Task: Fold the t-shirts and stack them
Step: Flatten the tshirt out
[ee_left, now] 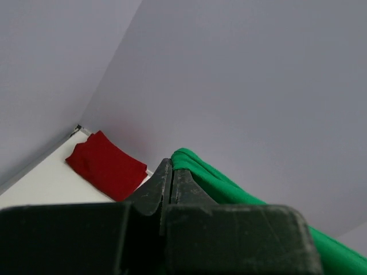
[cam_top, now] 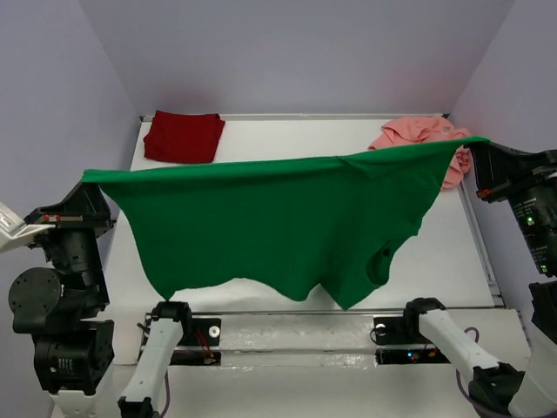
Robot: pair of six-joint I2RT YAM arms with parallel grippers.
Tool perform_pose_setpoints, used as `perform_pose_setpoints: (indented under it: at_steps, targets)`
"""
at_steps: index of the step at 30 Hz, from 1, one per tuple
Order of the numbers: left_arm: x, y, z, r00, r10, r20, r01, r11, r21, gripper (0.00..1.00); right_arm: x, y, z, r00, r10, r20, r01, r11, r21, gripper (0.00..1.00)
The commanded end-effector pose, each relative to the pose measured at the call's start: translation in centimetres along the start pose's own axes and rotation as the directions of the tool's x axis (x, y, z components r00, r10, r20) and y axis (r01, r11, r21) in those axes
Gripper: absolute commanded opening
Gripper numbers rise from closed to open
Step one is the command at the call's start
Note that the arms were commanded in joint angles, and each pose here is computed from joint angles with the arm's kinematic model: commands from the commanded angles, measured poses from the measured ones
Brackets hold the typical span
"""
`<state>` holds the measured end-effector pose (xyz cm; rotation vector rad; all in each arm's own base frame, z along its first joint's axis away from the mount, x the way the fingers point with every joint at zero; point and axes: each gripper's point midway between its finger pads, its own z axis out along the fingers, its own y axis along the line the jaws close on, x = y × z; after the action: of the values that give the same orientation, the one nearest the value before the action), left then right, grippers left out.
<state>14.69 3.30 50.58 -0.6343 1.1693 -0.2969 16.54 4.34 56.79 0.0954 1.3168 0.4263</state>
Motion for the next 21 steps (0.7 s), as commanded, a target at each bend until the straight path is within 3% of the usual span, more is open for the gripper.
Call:
perform_pose_setpoints:
  at_steps: [1,6,10,21]
  targets:
    - [-2.1,0.6,2.4,0.995,0.053,0.081,-0.045,0.994,-0.102,0.0,-2.6,-2.3,0.8,0.992,-0.078,0.098,0.065,0.989,0.134,0.0]
    - [0.8,1.4,4.0,0.997,0.078,0.004,-0.076,0.989,-0.125,0.0,1.8,-3.6,3.5,0.999,-0.043,0.009,0.042,0.988,0.149,0.0]
    - [5.5,3.3,6.4,0.991,0.103,-0.089,-0.117,0.979,-0.168,0.0,6.8,-5.2,7.1,0.997,-0.017,-0.069,0.029,0.986,0.166,0.0]
    - [21.6,9.8,15.1,0.929,0.133,-0.346,-0.239,0.928,-0.285,0.0,23.3,-10.7,18.8,0.953,0.055,-0.297,0.018,0.971,0.24,0.0]
